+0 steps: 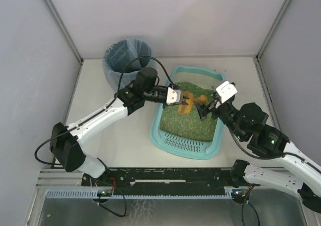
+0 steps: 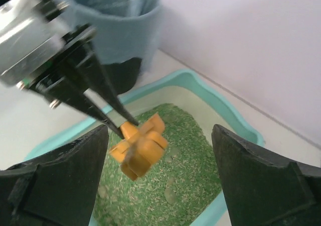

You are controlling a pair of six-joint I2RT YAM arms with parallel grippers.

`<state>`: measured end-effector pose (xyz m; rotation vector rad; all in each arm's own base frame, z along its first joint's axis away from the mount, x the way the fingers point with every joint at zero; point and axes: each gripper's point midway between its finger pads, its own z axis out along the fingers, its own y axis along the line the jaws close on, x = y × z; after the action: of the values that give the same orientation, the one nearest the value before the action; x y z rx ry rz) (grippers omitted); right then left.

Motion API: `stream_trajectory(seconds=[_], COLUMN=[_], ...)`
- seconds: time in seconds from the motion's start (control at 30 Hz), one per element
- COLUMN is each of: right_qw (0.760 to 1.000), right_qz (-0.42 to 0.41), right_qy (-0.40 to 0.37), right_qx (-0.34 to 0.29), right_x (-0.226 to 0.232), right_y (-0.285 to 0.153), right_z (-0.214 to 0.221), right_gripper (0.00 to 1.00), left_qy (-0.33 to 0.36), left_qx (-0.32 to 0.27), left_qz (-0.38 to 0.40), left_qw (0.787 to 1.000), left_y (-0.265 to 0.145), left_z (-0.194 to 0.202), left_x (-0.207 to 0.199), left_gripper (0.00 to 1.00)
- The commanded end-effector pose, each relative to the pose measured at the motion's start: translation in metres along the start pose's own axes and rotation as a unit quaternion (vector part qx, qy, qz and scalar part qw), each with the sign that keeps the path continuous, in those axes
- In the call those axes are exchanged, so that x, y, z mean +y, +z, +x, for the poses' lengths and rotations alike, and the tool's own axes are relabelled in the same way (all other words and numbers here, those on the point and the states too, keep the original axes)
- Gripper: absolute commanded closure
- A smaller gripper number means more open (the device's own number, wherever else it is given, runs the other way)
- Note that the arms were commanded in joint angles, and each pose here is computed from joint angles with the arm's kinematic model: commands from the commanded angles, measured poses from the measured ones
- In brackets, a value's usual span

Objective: Clean the litter box

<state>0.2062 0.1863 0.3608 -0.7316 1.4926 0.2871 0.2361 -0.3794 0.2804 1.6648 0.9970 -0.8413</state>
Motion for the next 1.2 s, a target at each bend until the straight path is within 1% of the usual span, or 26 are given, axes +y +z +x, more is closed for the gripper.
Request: stream_trajectory(seconds=[0.0,0.1,0.13,0.23,0.33,0.43,0.67,0.73,0.83,0.9,1.03,1.07,1.17], right_qw=[0.971,0.959,0.957,0.940,0.928,0.930,0.955,0.957,0.956,0.954,0.949,0.949,0.949], right_qz=[0.157,0.159,0.152,0.158,0.160,0.141,0.115,0.119,0.125,0.124,0.097,0.093,0.091], right_qy=[0.162,0.212,0.225,0.281,0.314,0.317,0.255,0.247,0.255,0.267,0.297,0.301,0.302], right_qx=[-0.081,-0.099,-0.104,-0.116,-0.123,-0.123,-0.102,-0.094,-0.077,-0.064,-0.034,-0.030,-0.016], right_x=[-0.057,-0.059,-0.058,-0.060,-0.061,-0.054,-0.040,-0.041,-0.042,-0.042,-0.037,-0.036,-0.035], right_y=[-0.022,-0.028,-0.030,-0.036,-0.038,-0.033,-0.014,-0.009,-0.001,0.006,0.024,0.026,0.035], right_z=[-0.042,-0.046,-0.048,-0.050,-0.051,-0.054,-0.051,-0.047,-0.037,-0.030,-0.016,-0.014,-0.007], right_gripper=[0.16,0.17,0.17,0.20,0.23,0.25,0.26,0.26,0.28,0.31,0.42,0.44,0.50], left_qy=[0.008,0.003,-0.005,-0.022,-0.025,-0.049,-0.079,-0.083,-0.091,-0.093,-0.098,-0.100,-0.108], left_qx=[-0.075,-0.095,-0.095,-0.092,-0.093,-0.098,-0.089,-0.083,-0.079,-0.075,-0.060,-0.058,-0.051], left_qz=[-0.123,-0.187,-0.197,-0.217,-0.239,-0.251,-0.250,-0.252,-0.254,-0.256,-0.257,-0.258,-0.261], left_qw=[0.990,0.978,0.976,0.972,0.966,0.962,0.961,0.960,0.960,0.959,0.959,0.959,0.958], left_y=[-0.013,-0.016,-0.016,-0.014,-0.015,-0.015,-0.012,-0.012,-0.011,-0.011,-0.006,-0.006,-0.003], left_z=[-0.046,-0.048,-0.047,-0.048,-0.051,-0.055,-0.052,-0.050,-0.047,-0.045,-0.037,-0.035,-0.029], left_x=[0.036,0.043,0.043,0.045,0.043,0.046,0.040,0.038,0.032,0.029,0.025,0.025,0.025], left_gripper=[1.00,1.00,1.00,1.00,0.98,1.00,1.00,1.00,1.00,1.00,1.00,1.00,1.00])
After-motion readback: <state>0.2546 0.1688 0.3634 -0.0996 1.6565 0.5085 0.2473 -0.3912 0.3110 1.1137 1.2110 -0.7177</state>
